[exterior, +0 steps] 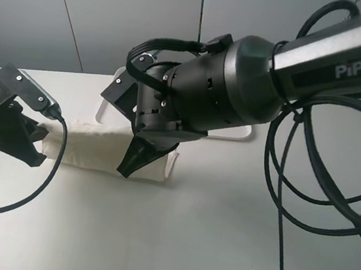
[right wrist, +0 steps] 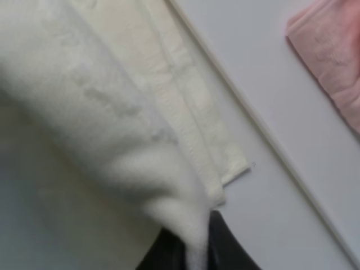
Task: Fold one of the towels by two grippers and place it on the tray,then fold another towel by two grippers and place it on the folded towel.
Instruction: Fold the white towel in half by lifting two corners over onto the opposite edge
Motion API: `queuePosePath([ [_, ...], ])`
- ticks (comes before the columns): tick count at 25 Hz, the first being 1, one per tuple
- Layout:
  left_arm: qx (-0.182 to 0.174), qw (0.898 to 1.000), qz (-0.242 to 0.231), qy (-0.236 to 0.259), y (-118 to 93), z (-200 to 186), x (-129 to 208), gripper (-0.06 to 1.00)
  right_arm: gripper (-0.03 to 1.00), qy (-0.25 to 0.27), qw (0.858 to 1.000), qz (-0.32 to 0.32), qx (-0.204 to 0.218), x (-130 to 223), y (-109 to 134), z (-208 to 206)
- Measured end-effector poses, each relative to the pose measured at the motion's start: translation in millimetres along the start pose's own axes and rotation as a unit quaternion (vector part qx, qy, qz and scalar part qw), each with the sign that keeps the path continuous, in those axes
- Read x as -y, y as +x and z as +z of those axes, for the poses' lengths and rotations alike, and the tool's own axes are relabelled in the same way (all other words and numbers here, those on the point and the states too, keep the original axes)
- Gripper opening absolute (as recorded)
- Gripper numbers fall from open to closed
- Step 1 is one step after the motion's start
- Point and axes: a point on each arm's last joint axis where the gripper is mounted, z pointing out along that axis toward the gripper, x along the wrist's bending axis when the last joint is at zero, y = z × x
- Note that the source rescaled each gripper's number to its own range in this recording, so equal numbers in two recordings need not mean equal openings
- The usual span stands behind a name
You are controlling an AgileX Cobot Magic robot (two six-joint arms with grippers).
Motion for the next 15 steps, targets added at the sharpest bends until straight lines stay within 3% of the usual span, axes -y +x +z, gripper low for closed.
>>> queuePosePath([
  [5, -0.005, 1.0, -0.001, -0.009, 6, 9, -12, 0.21, 0.0, 0.001, 1.0, 0.017, 0.003, 2, -4, 11],
  [13, 0.005, 1.0, -0.003, 0.019, 3, 31, -6, 0.24, 0.0, -0.002, 0.996, 0.081, 0.02, 5, -27, 31],
  [15, -0.007, 1.0, -0.017, 0.007, 4, 33, -7, 0.33, 0.1, -0.008, 0.994, 0.109, 0.01, 5, -32, 38],
])
